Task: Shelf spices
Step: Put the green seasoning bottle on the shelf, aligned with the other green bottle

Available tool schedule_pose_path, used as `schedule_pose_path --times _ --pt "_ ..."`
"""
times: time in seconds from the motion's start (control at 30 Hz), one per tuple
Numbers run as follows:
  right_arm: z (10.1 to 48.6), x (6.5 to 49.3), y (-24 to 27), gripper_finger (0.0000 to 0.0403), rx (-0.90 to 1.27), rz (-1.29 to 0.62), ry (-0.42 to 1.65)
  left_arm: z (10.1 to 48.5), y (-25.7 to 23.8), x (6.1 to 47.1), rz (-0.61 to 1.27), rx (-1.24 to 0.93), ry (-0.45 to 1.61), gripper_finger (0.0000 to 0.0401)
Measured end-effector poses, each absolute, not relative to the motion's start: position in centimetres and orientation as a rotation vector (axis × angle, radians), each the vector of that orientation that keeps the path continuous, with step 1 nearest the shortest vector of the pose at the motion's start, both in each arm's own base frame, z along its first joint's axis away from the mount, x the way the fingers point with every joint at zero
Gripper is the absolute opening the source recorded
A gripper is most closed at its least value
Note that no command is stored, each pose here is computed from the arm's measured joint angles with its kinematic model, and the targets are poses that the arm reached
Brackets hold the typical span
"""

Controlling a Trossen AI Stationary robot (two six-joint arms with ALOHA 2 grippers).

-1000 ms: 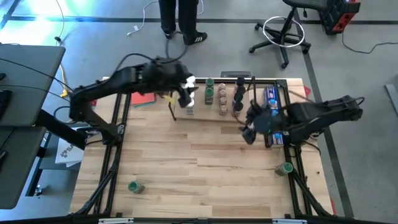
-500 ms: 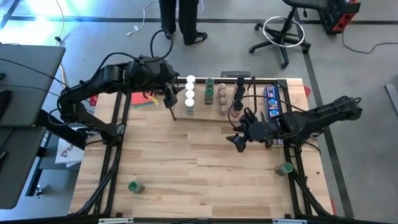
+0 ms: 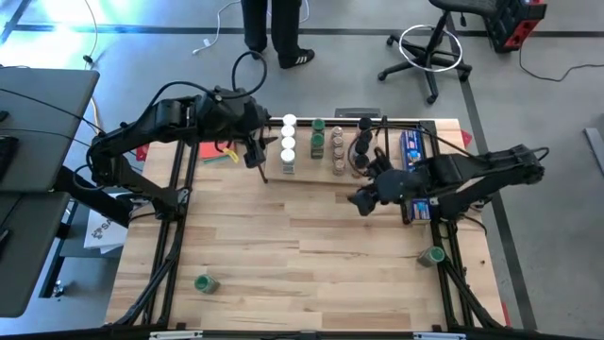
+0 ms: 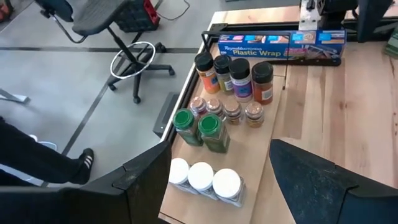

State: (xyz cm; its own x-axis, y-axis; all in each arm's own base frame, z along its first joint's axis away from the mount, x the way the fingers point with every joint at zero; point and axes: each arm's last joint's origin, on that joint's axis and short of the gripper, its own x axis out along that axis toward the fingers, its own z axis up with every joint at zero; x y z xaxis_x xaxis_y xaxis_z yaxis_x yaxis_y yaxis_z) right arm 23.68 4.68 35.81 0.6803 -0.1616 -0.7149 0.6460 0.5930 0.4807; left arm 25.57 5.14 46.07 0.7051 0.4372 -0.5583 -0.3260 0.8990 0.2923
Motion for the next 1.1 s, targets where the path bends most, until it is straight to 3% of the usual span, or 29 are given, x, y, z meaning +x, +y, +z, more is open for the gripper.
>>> schedule_pose_path --times 0.23,0.47,0.67,0.97,1.1 --pt "35.6 24.8 6.8 0.0284 0.641 -0.589 0.953 46.0 5.1 25.5 0.401 0.188 0.680 0.0268" --pt "33.1 24.8 8.7 0.0281 0.566 -0.367 1.211 46.0 5.1 25.5 0.405 0.201 0.680 0.0268" --pt "30.9 21.6 8.5 0.0270 0.515 -0.271 1.311 46.0 5.3 25.5 0.456 0.182 0.673 0.0268" --pt "28.0 17.0 7.1 0.0270 0.605 -0.111 1.376 46.1 5.5 25.4 0.615 -0.028 0.604 0.0268" --pt "28.2 16.1 8.0 0.0270 0.736 -0.086 1.523 46.1 5.4 25.4 0.642 -0.090 0.582 0.0268"
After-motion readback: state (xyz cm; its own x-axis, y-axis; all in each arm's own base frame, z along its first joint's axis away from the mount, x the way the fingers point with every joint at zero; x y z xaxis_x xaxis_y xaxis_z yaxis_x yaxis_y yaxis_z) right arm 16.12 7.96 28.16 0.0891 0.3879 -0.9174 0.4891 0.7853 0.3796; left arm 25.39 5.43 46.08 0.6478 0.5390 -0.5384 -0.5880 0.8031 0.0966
